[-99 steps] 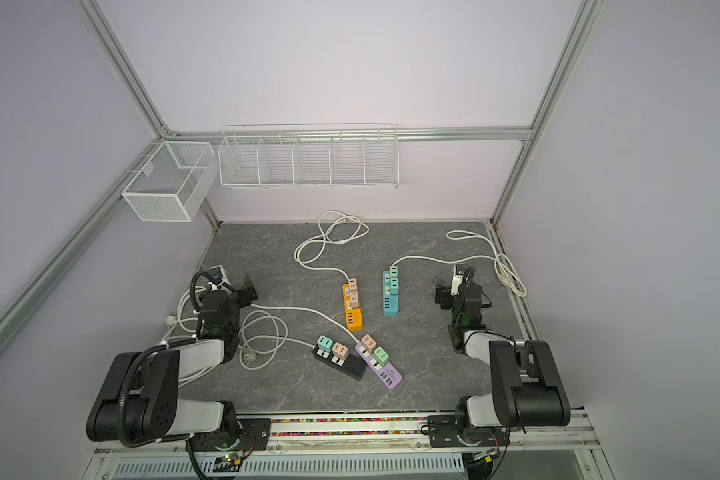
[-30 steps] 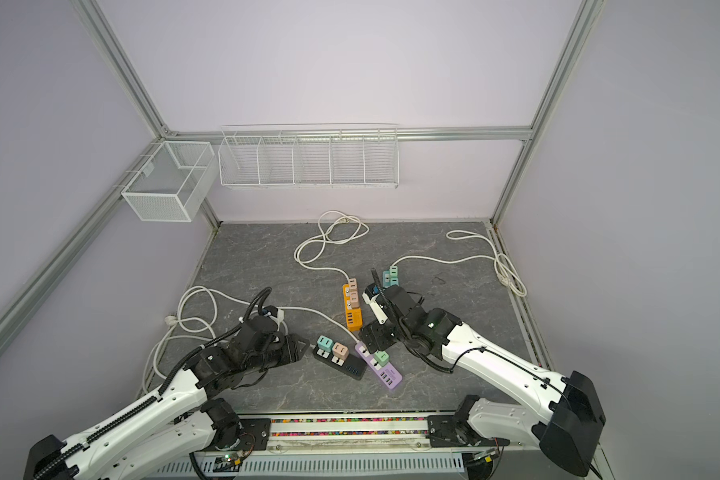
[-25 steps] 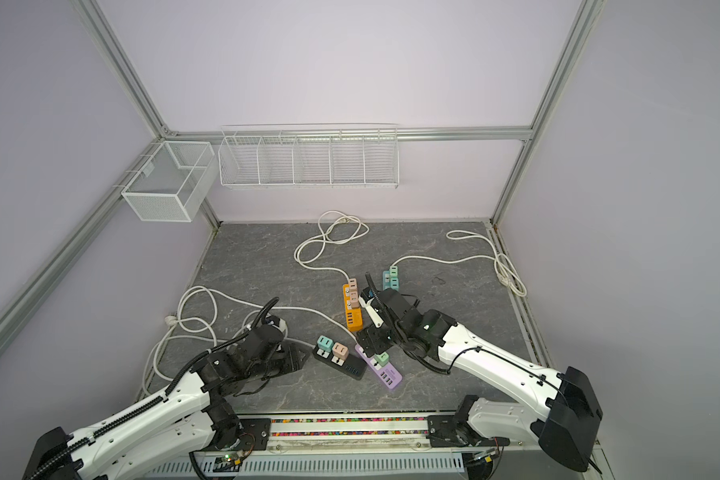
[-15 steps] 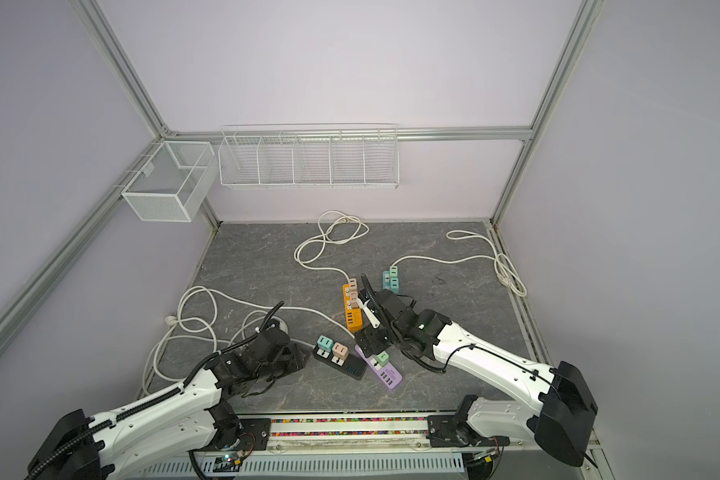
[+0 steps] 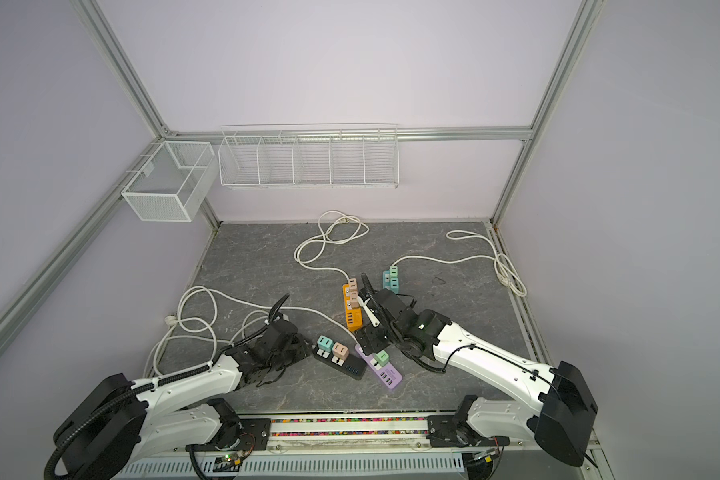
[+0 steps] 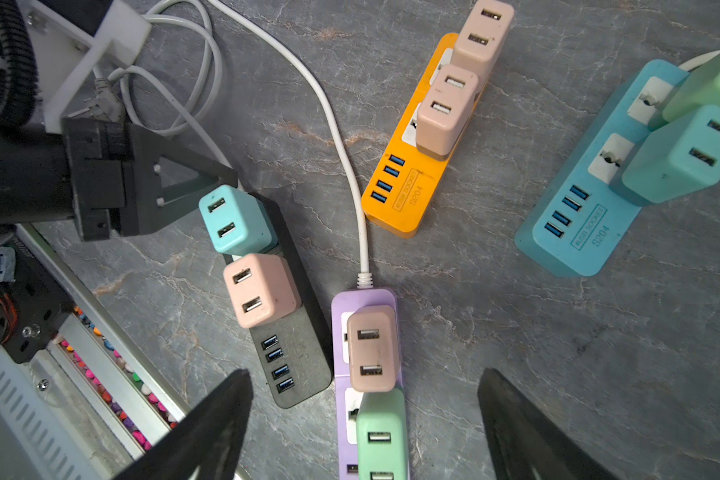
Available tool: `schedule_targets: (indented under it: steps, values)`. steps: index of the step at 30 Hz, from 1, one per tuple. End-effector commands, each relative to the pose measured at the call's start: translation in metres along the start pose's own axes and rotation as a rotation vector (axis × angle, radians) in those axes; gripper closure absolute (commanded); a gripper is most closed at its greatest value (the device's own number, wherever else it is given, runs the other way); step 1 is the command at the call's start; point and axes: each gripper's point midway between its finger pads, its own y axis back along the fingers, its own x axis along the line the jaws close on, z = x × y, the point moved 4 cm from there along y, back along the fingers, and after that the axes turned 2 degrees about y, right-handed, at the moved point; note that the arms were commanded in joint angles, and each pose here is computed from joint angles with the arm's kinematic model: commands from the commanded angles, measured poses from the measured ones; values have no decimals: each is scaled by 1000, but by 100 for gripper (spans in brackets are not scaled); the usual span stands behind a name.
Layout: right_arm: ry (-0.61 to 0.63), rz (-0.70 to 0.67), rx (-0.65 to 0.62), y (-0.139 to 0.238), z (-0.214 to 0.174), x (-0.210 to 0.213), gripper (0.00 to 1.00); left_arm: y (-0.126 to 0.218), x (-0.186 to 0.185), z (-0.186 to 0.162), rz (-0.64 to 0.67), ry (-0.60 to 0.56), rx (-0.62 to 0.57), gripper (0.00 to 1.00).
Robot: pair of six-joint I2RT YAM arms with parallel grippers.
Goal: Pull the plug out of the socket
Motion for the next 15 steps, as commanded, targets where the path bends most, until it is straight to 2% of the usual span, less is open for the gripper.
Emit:
schedule_targets:
  steps: [1,4,15]
  values:
    - [-1,-19,-11,-2,2,0,12,-9,-3,8,24,14,-5,59]
    - [-3,-16,-6,-4,2,0,12,-16,1,17,83,2,-13,62]
    - [-9,2,-14,-6,11,5,12,-48,-4,76,73,0,-44,69]
